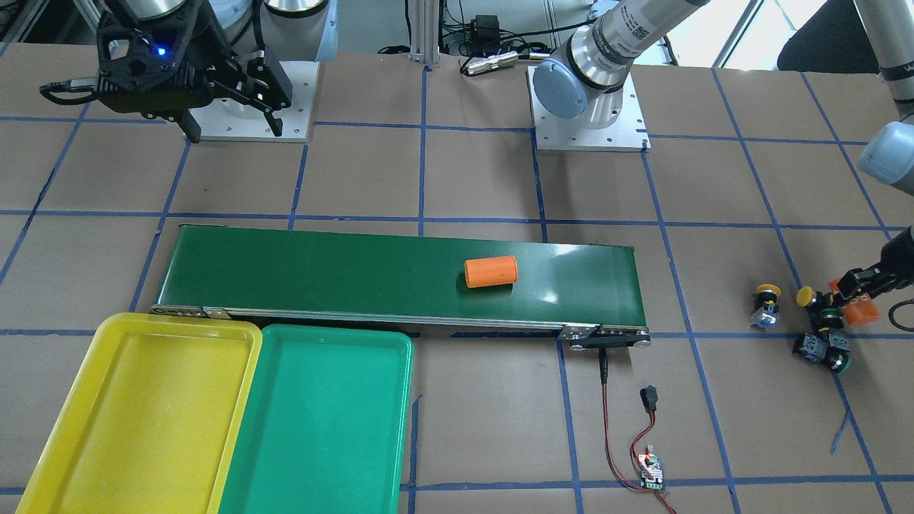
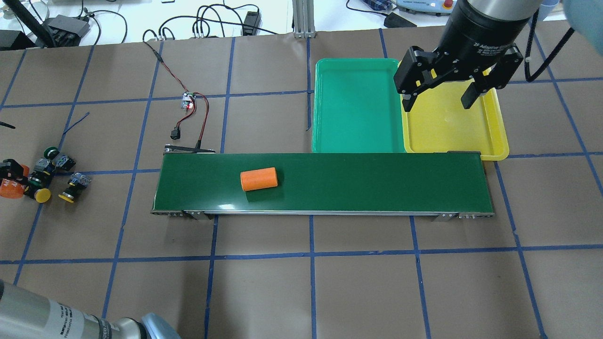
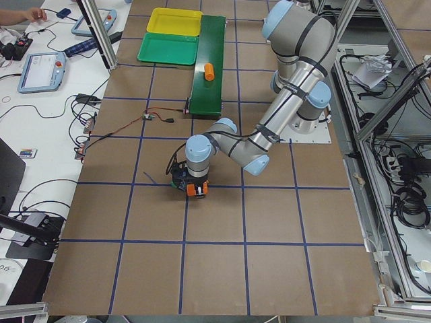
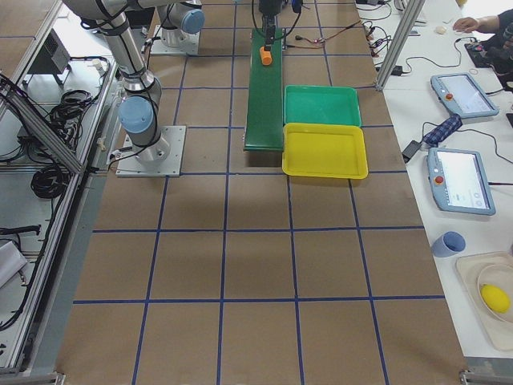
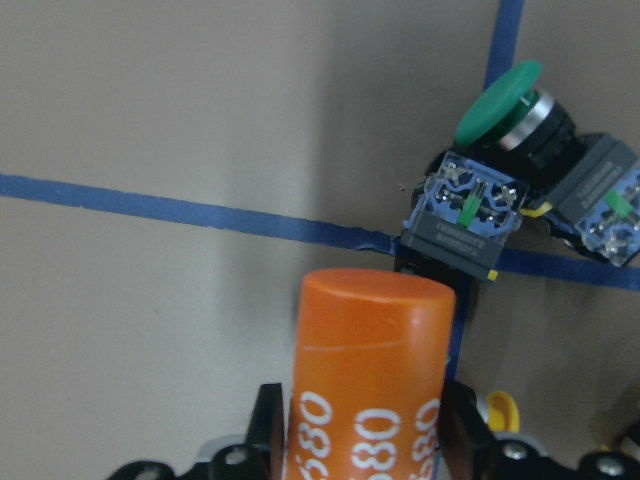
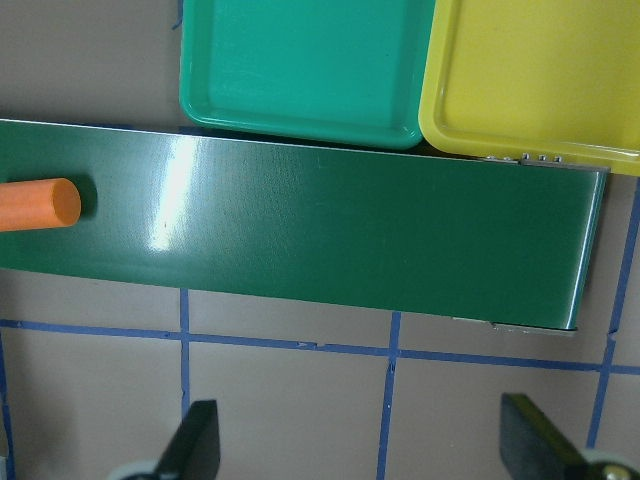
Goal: Sort buttons by color to trays
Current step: 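Carry the cylinder to the belt and release it with left gripper, then return left gripper to the pile and grasp a green push button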
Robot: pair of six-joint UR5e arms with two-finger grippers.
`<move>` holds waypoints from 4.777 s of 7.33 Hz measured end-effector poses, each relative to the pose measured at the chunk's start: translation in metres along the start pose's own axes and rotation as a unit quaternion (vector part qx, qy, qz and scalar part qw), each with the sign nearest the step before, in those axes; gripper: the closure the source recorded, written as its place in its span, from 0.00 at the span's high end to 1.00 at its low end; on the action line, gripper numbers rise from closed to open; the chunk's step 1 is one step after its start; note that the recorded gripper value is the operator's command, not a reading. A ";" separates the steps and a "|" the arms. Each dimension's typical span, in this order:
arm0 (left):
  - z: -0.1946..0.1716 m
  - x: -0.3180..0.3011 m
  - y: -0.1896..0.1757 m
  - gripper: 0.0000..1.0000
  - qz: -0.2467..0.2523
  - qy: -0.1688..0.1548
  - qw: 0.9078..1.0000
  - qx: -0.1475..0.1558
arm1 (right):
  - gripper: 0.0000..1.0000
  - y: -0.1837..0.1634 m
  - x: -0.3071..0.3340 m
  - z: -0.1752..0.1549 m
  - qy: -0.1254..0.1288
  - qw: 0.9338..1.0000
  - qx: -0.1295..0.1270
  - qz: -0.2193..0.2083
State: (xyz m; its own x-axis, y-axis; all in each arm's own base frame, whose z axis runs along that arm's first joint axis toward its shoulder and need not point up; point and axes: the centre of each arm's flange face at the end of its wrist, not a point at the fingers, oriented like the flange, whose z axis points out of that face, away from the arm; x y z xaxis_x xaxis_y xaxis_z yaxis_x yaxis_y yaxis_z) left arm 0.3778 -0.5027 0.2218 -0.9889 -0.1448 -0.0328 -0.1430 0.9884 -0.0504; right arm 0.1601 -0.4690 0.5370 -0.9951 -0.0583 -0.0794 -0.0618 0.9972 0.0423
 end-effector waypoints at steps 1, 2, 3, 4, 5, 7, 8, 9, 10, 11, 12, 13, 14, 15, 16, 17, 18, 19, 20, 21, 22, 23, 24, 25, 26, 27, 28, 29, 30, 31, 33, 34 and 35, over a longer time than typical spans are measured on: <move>-0.002 0.001 -0.001 0.09 0.000 0.003 1.000 0.003 | 1.00 0.000 0.000 0.000 0.000 1.000 0.000 0.000; -0.012 0.003 -0.002 0.09 0.000 0.000 1.000 0.008 | 1.00 0.000 0.000 0.000 0.000 1.000 0.000 0.000; -0.025 0.008 -0.004 0.09 0.001 -0.002 1.000 0.011 | 1.00 0.000 0.000 0.000 0.000 1.000 0.000 0.000; -0.039 0.020 -0.006 0.09 -0.005 -0.003 1.000 0.013 | 1.00 0.000 0.000 0.000 0.000 1.000 0.000 0.000; -0.055 0.045 -0.013 0.09 -0.017 -0.005 1.000 0.018 | 1.00 0.000 0.000 0.000 0.000 1.000 0.000 0.000; -0.078 0.120 -0.032 0.09 -0.059 -0.004 0.998 0.030 | 1.00 0.000 0.000 0.000 0.000 1.000 0.000 0.000; -0.084 0.162 -0.039 0.09 -0.101 0.002 0.994 0.031 | 1.00 0.000 0.000 0.000 0.000 1.000 0.000 0.000; -0.087 0.204 -0.040 0.09 -0.148 0.016 0.989 0.024 | 1.00 0.000 0.000 0.000 0.000 1.000 0.000 0.000; -0.089 0.240 -0.036 0.09 -0.199 0.036 0.979 0.015 | 1.00 0.000 0.000 0.000 0.000 1.000 0.000 0.000; -0.089 0.275 -0.028 0.09 -0.257 0.054 0.965 0.003 | 1.00 0.000 0.000 0.000 0.000 1.000 0.000 0.000; -0.090 0.313 -0.018 0.09 -0.310 0.063 0.949 -0.008 | 1.00 0.000 0.000 0.000 0.000 1.000 0.000 0.000; -0.092 0.353 -0.006 0.09 -0.356 0.066 0.932 -0.018 | 1.00 0.000 0.000 0.000 0.000 1.000 0.000 0.000; -0.091 0.393 0.009 0.09 -0.398 0.064 0.915 -0.029 | 1.00 0.000 0.000 0.001 0.000 1.000 0.000 0.000; -0.089 0.426 0.024 0.11 -0.429 0.059 0.901 -0.038 | 1.00 0.000 0.000 0.000 0.000 1.000 0.000 0.000; -0.089 0.448 0.036 0.13 -0.445 0.049 0.893 -0.040 | 1.00 0.000 0.000 0.000 0.000 1.000 0.000 0.000; -0.090 0.457 0.048 0.13 -0.451 0.025 0.892 -0.037 | 1.00 0.000 0.000 0.000 0.000 1.000 0.000 0.000; -0.089 0.459 0.059 0.13 -0.451 0.003 0.892 -0.037 | 1.00 -0.001 0.000 0.000 0.000 1.000 0.000 0.000; -0.084 0.460 0.065 0.18 -0.452 -0.008 0.891 -0.040 | 1.00 -0.001 0.001 0.000 0.000 1.000 0.000 0.001; -0.077 0.461 0.066 0.48 -0.456 -0.015 0.889 -0.046 | 1.00 -0.001 0.001 0.001 0.001 1.000 -0.001 0.001; -0.070 0.464 0.067 0.95 -0.462 -0.018 0.885 -0.052 | 1.00 -0.001 0.001 0.001 0.001 1.000 -0.001 0.001; -0.067 0.466 0.067 1.00 -0.467 -0.020 0.883 -0.054 | 1.00 -0.001 0.001 0.000 0.001 1.000 -0.001 0.001; -0.071 0.466 0.066 1.00 -0.467 -0.019 0.883 -0.050 | 1.00 -0.001 0.002 0.000 0.001 1.000 -0.001 0.001; -0.080 0.465 0.066 1.00 -0.461 -0.016 0.886 -0.042 | 1.00 -0.001 0.001 0.000 0.001 1.000 -0.001 0.001; -0.087 0.459 0.065 1.00 -0.439 -0.015 0.898 -0.035 | 1.00 -0.001 0.001 0.000 0.001 1.000 -0.001 0.001; -0.094 0.444 0.062 1.00 -0.406 -0.019 0.913 -0.027 | 1.00 -0.001 0.001 0.001 0.001 1.000 -0.001 0.001; -0.100 0.417 0.056 1.00 -0.367 -0.029 0.930 -0.018 | 1.00 -0.001 0.001 0.001 0.001 1.000 -0.001 0.001; -0.102 0.378 0.048 1.00 -0.312 -0.038 0.949 -0.015 | 1.00 -0.001 0.001 0.000 0.001 1.000 -0.001 0.001; -0.100 0.333 0.040 1.00 -0.254 -0.042 0.966 -0.016 | 1.00 -0.001 0.002 0.001 0.001 1.000 -0.001 0.001; -0.095 0.285 0.032 1.00 -0.196 -0.043 0.980 -0.010 | 1.00 -0.001 0.002 0.000 0.001 1.000 -0.001 0.001; -0.087 0.238 0.028 1.00 -0.141 -0.045 0.989 -0.005 | 1.00 -0.001 0.002 0.000 0.001 1.000 -0.001 0.001; -0.062 0.181 0.023 1.00 -0.026 -0.049 0.998 -0.006 | 1.00 -0.001 0.002 0.000 0.001 1.000 -0.001 0.002; -0.048 0.169 0.018 1.00 0.043 -0.052 0.998 -0.003 | 1.00 -0.001 0.002 0.000 0.001 1.000 -0.001 0.002; -0.034 0.161 0.014 1.00 0.110 -0.052 0.993 -0.006 | 1.00 -0.001 0.002 0.000 0.001 1.000 -0.001 0.002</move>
State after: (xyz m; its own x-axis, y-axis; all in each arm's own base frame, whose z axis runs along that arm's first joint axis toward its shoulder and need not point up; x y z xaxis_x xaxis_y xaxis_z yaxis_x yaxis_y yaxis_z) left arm 0.2150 -0.5104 0.2497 -0.9869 0.0720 -0.1441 0.0754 0.9970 -0.0183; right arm 0.1581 -0.4701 0.5363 -0.9956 -0.0546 -0.0763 -0.0580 0.9974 0.0438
